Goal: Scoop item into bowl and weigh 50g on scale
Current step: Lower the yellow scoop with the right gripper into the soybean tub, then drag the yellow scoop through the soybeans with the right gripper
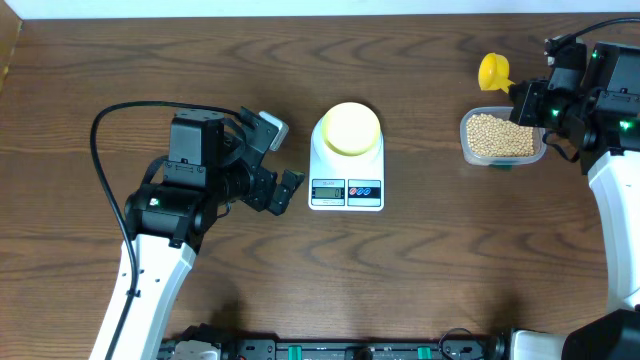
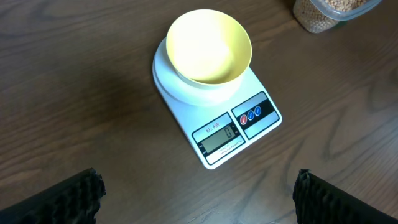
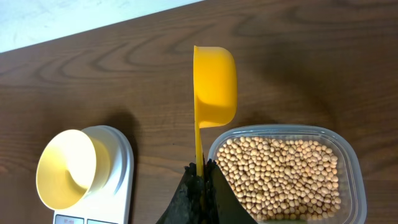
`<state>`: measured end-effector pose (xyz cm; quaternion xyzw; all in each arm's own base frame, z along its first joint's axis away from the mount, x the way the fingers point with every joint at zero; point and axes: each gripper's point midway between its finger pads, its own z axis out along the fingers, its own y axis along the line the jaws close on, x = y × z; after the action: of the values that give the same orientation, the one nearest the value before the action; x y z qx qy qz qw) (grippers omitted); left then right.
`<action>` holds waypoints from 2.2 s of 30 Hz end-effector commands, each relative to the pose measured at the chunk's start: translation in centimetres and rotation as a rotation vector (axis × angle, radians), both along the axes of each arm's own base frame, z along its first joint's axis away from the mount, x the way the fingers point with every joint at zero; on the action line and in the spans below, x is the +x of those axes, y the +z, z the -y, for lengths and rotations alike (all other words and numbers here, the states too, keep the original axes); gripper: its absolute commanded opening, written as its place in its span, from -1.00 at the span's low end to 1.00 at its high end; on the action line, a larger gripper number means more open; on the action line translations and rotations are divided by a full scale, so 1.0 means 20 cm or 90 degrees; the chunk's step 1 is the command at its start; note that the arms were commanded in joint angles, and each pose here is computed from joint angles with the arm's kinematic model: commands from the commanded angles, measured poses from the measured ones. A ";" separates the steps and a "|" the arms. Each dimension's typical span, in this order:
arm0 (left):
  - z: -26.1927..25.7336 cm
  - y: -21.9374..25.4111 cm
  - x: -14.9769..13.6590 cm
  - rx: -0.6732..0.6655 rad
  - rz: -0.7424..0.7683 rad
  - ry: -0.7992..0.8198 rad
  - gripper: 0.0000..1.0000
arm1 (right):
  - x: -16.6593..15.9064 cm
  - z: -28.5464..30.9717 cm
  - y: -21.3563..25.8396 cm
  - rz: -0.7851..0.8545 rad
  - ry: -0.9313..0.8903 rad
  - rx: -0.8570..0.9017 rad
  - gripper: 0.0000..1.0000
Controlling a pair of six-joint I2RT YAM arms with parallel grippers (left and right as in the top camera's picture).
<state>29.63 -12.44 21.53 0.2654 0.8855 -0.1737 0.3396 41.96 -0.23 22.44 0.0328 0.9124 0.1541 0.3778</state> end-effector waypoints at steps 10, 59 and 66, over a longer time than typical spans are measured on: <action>0.01 0.01 0.00 -0.007 -0.001 -0.003 1.00 | 0.06 0.01 0.12 0.048 -0.041 0.044 -0.98; 0.01 0.01 0.00 -0.007 -0.001 -0.003 1.00 | -0.19 0.24 -0.37 -0.216 -0.103 -0.140 -0.98; 0.01 0.01 0.00 -0.007 -0.001 -0.003 1.00 | -0.18 0.24 -0.53 -0.268 -0.096 -0.136 -0.98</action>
<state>29.64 -12.44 21.53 0.2654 0.8854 -0.1737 0.3397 38.59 -4.76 13.18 0.0947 0.9729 0.0240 0.2094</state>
